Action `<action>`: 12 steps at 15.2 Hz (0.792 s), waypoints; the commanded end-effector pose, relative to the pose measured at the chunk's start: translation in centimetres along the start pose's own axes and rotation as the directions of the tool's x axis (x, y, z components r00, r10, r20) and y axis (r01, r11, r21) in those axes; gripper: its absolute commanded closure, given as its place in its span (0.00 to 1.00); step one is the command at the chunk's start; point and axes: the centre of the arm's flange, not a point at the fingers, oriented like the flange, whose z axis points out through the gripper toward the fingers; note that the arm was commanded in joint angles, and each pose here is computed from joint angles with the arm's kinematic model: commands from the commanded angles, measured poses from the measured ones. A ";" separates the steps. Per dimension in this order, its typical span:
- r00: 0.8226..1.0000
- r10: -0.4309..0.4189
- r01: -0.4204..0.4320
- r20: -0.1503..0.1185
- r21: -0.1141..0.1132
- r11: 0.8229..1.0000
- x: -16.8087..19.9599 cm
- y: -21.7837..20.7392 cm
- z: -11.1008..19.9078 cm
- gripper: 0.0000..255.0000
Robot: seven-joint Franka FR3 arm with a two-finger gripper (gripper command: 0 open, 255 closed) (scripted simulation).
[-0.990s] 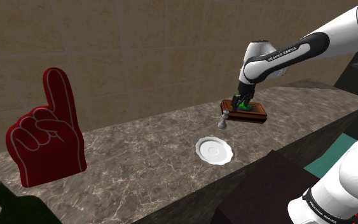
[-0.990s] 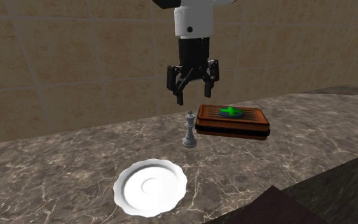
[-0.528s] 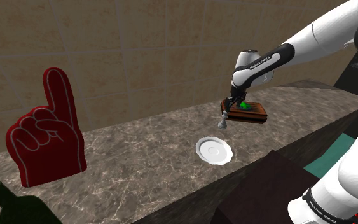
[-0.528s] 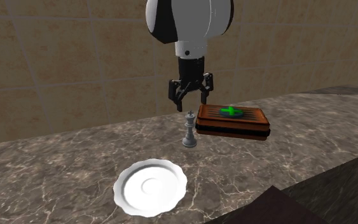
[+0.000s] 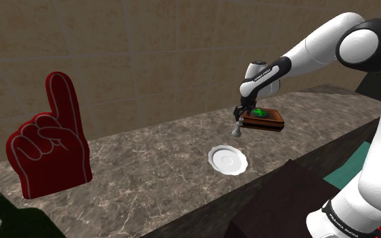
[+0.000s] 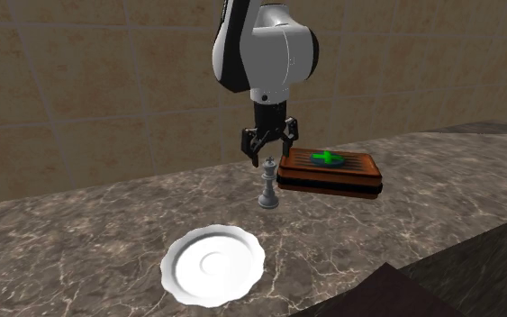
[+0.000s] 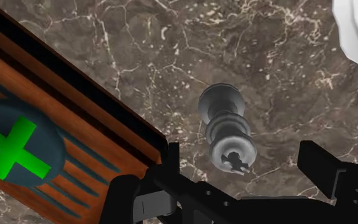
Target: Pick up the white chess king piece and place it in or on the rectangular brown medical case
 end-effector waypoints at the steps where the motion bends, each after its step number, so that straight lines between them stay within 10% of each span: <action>1: 1.000 0.000 0.000 -0.001 -0.001 1.000 0.0 0.0 1.1 0.00; 11: 1.000 0.000 0.000 -0.001 -0.001 1.000 0.0 0.0 2.5 0.00; 12: 1.000 0.000 0.000 -0.001 -0.001 1.000 0.0 0.0 2.5 1.00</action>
